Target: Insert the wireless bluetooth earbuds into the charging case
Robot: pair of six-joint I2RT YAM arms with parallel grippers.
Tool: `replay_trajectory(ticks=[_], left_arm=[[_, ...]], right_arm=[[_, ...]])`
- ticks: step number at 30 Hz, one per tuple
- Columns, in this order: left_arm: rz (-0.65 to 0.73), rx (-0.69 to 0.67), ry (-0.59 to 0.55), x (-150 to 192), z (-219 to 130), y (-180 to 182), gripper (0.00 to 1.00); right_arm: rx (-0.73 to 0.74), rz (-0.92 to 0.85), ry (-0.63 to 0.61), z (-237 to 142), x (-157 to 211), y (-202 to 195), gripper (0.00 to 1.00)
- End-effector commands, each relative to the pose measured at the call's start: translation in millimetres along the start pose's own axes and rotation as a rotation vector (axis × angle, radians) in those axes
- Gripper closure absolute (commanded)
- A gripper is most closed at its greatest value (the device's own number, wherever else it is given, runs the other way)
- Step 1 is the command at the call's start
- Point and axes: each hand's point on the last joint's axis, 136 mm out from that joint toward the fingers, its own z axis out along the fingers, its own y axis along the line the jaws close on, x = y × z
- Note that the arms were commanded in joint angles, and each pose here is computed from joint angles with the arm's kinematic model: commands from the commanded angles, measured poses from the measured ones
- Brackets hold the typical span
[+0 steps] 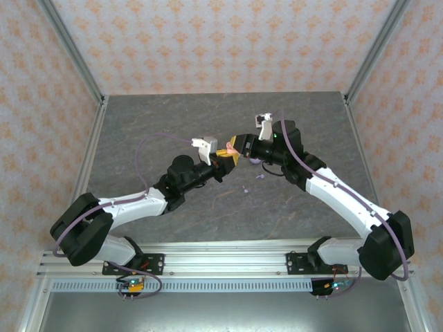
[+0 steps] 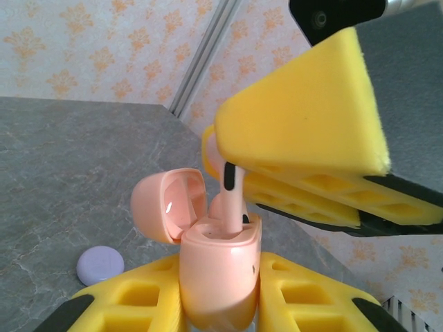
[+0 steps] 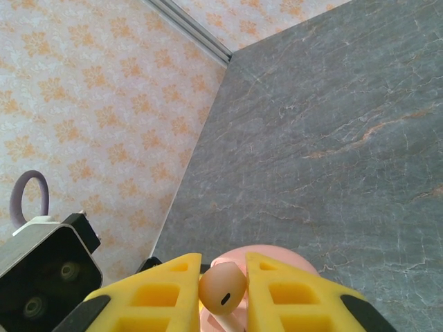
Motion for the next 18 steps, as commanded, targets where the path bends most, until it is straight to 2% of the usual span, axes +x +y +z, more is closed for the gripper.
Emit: replay_trajectory(ticks=[1,18], left_arm=[[0.035,-0.003,-0.062,-23.9,-2.6,-9.3,0.76],[0.064,0.018,-0.058,-27.0,-3.4,-15.4,0.76]], right_arm=[[-0.024,-0.040,-0.031,-10.4,-8.7,16.5,0.80],[0.006,-0.037,0.009,-7.8,0.5,9.3,0.80]])
